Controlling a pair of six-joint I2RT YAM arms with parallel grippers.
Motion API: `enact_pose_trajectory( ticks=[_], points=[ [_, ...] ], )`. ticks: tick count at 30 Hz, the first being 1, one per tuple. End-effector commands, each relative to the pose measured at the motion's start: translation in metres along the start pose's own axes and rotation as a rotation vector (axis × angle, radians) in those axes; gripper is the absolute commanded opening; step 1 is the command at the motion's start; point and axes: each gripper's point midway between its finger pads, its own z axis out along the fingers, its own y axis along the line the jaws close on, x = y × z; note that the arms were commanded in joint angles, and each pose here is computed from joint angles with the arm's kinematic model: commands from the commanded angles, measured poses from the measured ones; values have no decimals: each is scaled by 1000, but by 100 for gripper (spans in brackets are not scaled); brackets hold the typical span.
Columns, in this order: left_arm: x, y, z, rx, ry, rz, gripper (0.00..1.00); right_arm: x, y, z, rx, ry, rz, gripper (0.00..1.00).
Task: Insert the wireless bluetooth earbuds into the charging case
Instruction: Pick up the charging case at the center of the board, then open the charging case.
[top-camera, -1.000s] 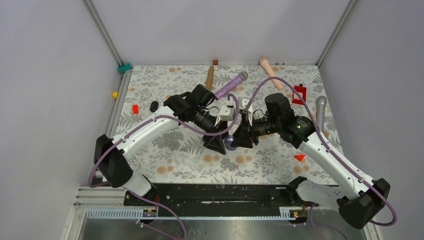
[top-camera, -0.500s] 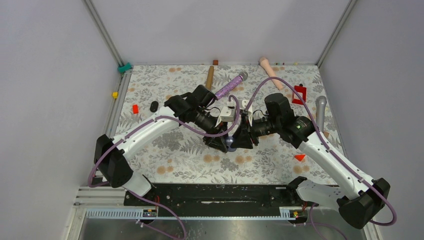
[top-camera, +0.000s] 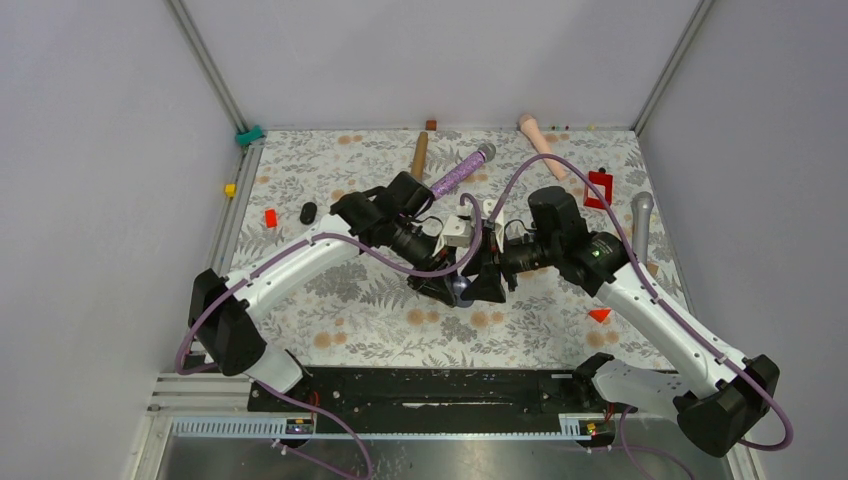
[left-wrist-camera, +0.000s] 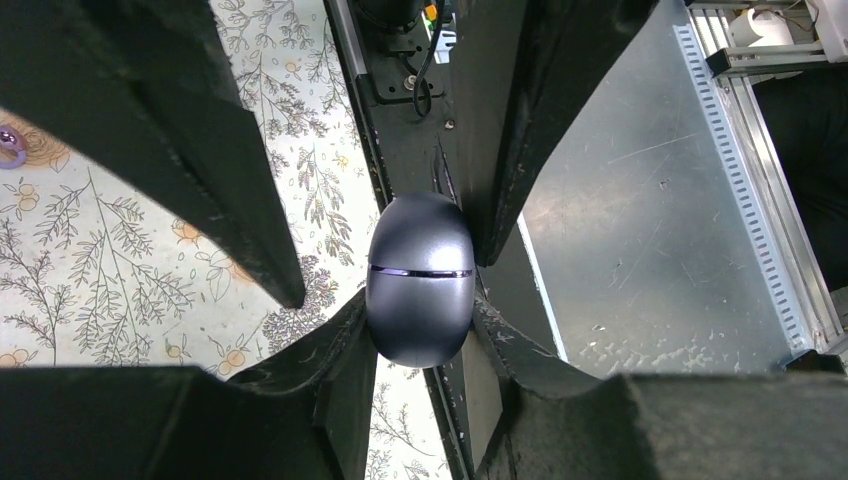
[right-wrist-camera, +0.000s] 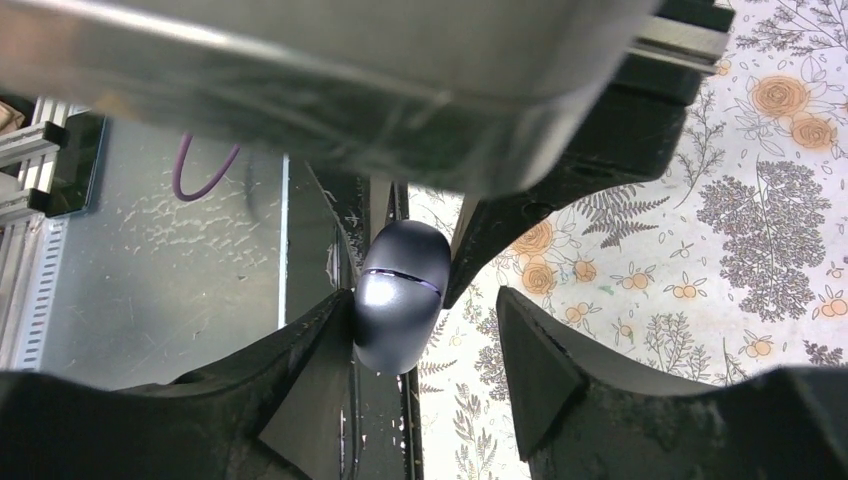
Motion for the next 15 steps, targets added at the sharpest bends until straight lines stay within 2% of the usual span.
enact_pose_trajectory(
  ticks=[1, 7, 15],
  points=[
    [-15, -17, 0, 46, -43, 71, 0, -10, -8, -5, 56, -15, -67, 64],
    [-13, -17, -1, 37, -39, 78, 0, -10, -8, -10, 66, -15, -86, 71],
    [-18, -23, -8, 18, -50, 116, 0, -9, -16, -17, 120, -18, -101, 73]
  ],
)
